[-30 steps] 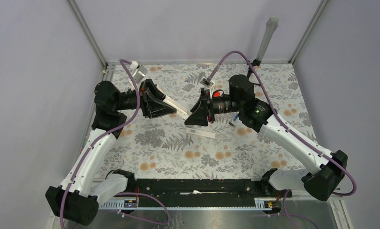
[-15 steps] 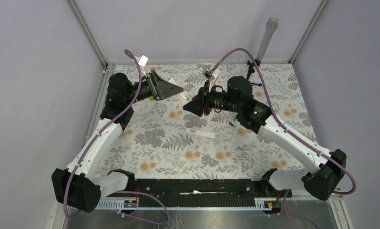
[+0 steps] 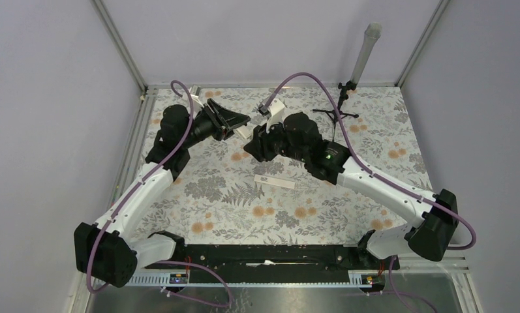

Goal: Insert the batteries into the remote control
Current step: Adjust the remote control.

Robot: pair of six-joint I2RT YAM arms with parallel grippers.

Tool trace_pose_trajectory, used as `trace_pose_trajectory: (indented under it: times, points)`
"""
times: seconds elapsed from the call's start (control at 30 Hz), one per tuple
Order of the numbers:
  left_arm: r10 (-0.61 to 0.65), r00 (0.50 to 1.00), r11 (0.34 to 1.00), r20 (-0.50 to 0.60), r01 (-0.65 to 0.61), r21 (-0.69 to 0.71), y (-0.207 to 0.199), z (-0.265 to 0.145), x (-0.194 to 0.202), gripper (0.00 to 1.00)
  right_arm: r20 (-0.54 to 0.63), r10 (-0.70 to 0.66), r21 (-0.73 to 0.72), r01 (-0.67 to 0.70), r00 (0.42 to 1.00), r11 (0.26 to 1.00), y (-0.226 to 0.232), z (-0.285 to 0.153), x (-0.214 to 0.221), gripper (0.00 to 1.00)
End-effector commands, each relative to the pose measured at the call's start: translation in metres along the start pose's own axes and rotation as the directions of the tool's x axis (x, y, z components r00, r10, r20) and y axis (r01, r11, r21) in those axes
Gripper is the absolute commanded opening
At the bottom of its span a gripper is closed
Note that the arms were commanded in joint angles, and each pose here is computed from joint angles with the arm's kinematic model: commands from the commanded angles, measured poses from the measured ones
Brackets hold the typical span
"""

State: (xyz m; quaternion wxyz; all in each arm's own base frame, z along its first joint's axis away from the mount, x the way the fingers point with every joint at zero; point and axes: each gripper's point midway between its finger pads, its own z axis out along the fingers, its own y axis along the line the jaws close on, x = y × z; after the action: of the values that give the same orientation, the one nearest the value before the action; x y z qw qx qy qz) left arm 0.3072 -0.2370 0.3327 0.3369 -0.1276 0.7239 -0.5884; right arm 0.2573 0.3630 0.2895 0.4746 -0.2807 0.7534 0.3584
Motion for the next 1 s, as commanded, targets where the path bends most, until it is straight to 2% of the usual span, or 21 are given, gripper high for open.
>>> trace_pose_trajectory:
  times: [0.0, 0.07, 0.2, 0.33, 0.47, 0.7, 0.73, 0.77, 0.87, 0.9, 0.97]
  points:
    - [-0.044, 0.998, 0.998, 0.054, 0.046, -0.034, 0.006, 0.005, -0.008, 0.34, 0.085, -0.046, 0.104, 0.037, 0.995, 0.994, -0.008, -0.002, -0.032, 0.08]
    - [-0.049, 0.997, 0.997, 0.052, 0.052, -0.057, 0.009, 0.005, -0.007, 0.33, 0.086, -0.032, 0.140, 0.019, 0.996, 0.990, -0.013, -0.002, -0.032, 0.07]
    - [-0.048, 0.997, 0.996, 0.063, 0.053, -0.071, 0.011, 0.004, -0.006, 0.49, 0.085, 0.000, 0.184, -0.016, 0.996, 0.983, -0.021, 0.001, -0.029, 0.07]
    - [-0.046, 0.996, 0.995, 0.077, 0.053, -0.090, 0.014, 0.003, -0.008, 0.54, 0.079, 0.024, 0.179, -0.038, 0.997, 0.983, -0.020, 0.005, -0.025, 0.07]
    - [-0.043, 0.997, 0.995, 0.069, 0.049, -0.091, 0.013, 0.005, -0.008, 0.46, 0.074, 0.025, 0.116, -0.033, 0.997, 0.993, -0.009, 0.006, -0.024, 0.07]
    - [-0.015, 0.997, 0.994, 0.077, 0.023, -0.104, 0.015, 0.007, -0.011, 0.18, 0.049, 0.024, 0.082, -0.027, 0.999, 0.996, -0.004, 0.008, -0.017, 0.07]
    - [-0.005, 0.997, 0.993, 0.074, 0.014, -0.120, 0.018, 0.006, -0.011, 0.14, 0.044, 0.027, 0.080, -0.030, 0.999, 0.996, -0.004, 0.009, -0.016, 0.10]
    - [0.011, 0.997, 0.991, 0.072, -0.001, -0.133, 0.021, 0.006, -0.011, 0.10, 0.039, 0.031, 0.082, -0.034, 0.999, 0.996, -0.004, 0.009, -0.014, 0.19]
    - [0.095, 0.993, 0.979, 0.076, -0.079, -0.186, 0.028, 0.004, -0.016, 0.02, 0.012, 0.035, 0.057, -0.036, 0.999, 0.998, 0.001, 0.006, -0.010, 0.68]
    - [0.138, 0.988, 0.971, 0.073, -0.120, -0.204, 0.030, 0.002, -0.019, 0.02, 0.005, 0.032, 0.060, -0.032, 0.999, 0.998, 0.000, 0.004, -0.010, 0.77]
    - [0.228, 0.971, 0.945, 0.073, -0.202, -0.256, 0.035, -0.002, -0.026, 0.01, -0.004, 0.044, 0.089, -0.043, 0.999, 0.995, -0.003, -0.005, -0.011, 0.83]
